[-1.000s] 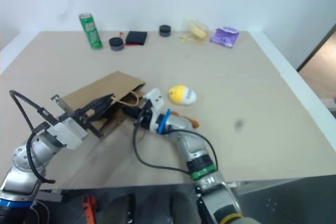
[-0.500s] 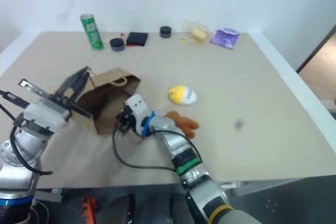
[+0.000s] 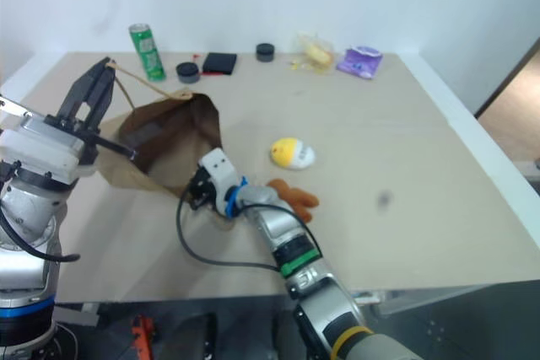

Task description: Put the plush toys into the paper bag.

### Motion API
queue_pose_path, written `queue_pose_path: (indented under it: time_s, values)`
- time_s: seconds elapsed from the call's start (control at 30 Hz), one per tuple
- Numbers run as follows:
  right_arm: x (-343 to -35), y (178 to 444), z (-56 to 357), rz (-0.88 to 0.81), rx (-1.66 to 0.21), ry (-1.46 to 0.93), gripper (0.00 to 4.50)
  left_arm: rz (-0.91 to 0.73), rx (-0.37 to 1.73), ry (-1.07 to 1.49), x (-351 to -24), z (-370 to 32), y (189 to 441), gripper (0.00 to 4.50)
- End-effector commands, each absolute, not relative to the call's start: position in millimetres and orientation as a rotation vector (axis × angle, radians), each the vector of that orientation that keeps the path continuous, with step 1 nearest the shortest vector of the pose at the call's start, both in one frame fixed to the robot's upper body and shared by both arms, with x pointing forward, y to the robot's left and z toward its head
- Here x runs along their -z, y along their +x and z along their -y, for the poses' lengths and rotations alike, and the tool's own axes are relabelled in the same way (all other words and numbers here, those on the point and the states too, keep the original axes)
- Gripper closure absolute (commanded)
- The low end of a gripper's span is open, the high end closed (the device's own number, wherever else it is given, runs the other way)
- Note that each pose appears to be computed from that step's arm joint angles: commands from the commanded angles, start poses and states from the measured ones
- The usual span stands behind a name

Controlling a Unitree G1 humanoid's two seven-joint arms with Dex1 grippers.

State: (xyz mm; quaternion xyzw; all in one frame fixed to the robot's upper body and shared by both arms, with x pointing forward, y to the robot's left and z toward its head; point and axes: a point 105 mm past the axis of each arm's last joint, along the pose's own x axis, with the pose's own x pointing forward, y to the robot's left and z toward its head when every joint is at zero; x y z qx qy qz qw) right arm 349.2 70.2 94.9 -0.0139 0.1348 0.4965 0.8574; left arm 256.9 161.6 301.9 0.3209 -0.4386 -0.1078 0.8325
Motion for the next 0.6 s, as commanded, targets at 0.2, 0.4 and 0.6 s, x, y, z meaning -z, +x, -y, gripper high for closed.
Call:
queue_pose_path:
  time_s: [0.2,0.4,0.6]
  values:
    - [-102,348,-66,-0.212,-1.07,-0.045,4.38,0.881,0.265,0.694,-280,-159,255,4.5]
    - [-175,328,-50,0.046,-1.25,-0.005,3.11,0.773,0.294,0.693,-245,-171,259,4.5]
    - [-217,307,-4,0.129,-1.355,-0.011,0.17,0.782,0.295,0.687,-246,-172,259,4.5]
